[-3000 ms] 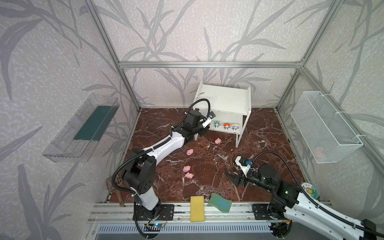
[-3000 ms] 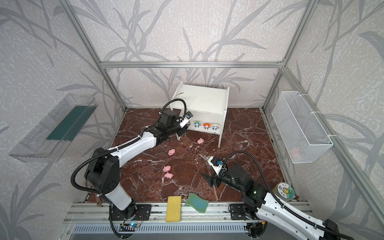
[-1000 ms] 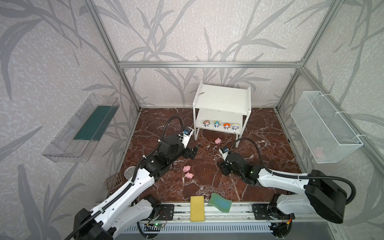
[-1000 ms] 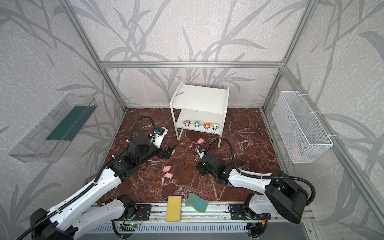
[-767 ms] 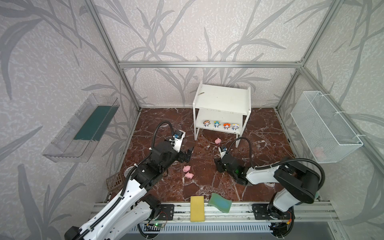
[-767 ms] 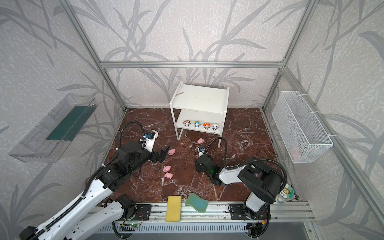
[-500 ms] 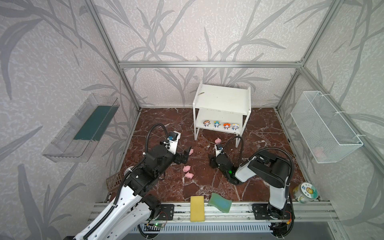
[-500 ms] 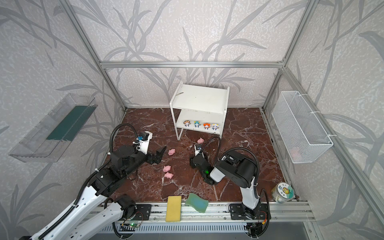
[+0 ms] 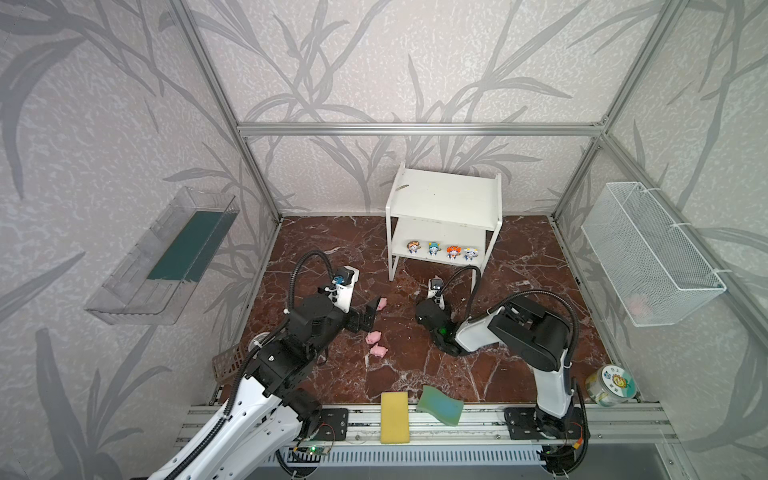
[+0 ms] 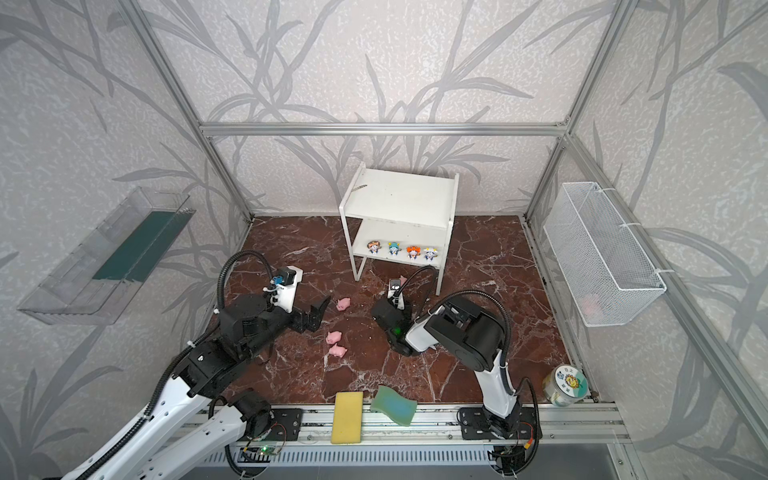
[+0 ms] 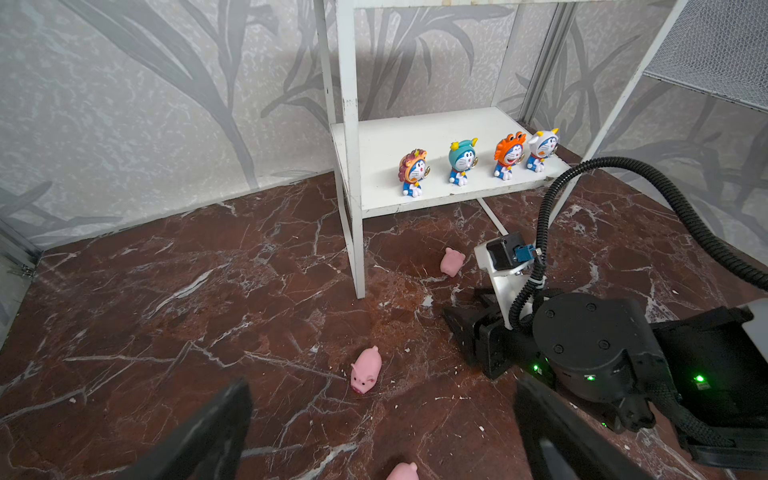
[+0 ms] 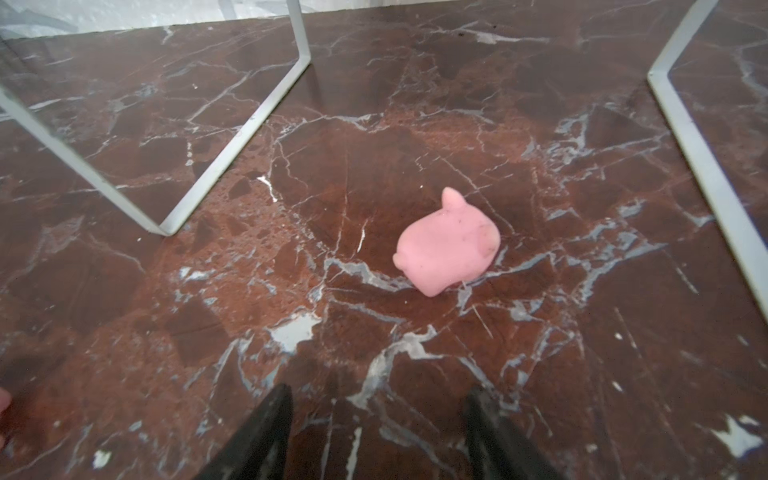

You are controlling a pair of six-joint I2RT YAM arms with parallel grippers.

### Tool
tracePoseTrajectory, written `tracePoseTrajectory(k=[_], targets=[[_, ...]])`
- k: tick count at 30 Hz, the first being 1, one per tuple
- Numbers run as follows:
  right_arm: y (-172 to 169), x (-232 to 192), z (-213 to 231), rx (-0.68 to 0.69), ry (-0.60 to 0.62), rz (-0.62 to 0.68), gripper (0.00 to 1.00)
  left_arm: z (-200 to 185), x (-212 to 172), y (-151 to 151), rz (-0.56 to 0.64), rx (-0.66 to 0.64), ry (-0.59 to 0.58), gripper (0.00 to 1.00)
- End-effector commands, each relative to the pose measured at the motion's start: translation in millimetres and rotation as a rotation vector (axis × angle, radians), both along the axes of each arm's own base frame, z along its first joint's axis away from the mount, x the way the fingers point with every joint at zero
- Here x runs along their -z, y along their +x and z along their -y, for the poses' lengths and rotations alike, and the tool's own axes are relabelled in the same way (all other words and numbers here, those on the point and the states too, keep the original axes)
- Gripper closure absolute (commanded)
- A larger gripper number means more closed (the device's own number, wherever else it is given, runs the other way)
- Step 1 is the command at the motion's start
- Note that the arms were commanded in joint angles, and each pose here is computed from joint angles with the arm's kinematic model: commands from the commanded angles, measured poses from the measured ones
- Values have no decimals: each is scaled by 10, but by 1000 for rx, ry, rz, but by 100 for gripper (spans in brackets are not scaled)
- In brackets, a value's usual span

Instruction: Place and organize the plastic toys onto the shelf

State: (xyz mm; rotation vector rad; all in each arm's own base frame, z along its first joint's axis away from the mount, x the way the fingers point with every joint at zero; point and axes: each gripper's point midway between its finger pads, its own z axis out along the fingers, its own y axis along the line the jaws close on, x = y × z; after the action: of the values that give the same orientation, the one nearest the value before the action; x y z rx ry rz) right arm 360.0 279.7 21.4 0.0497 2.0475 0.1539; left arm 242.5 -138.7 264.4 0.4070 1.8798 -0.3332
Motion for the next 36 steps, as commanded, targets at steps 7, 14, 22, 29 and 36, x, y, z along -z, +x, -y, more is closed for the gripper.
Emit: tracePoseTrajectory(k=[7,14,22,29,36], targets=[[95,198,138,81,-18,20,37,12,47,6,-10,-3,-6,1],[149,172,93,70,33,93,38,37,58,12,-13,7,-6,1],[195,213,124,123,74,62,37,40,51,7,-11,10,-13,1],[178,167,72,147,23,94,49,53,36,-9,-9,18,-23,1],[143,131,33,142,-19,130,65,50,14,-27,-1,20,-32,1]])
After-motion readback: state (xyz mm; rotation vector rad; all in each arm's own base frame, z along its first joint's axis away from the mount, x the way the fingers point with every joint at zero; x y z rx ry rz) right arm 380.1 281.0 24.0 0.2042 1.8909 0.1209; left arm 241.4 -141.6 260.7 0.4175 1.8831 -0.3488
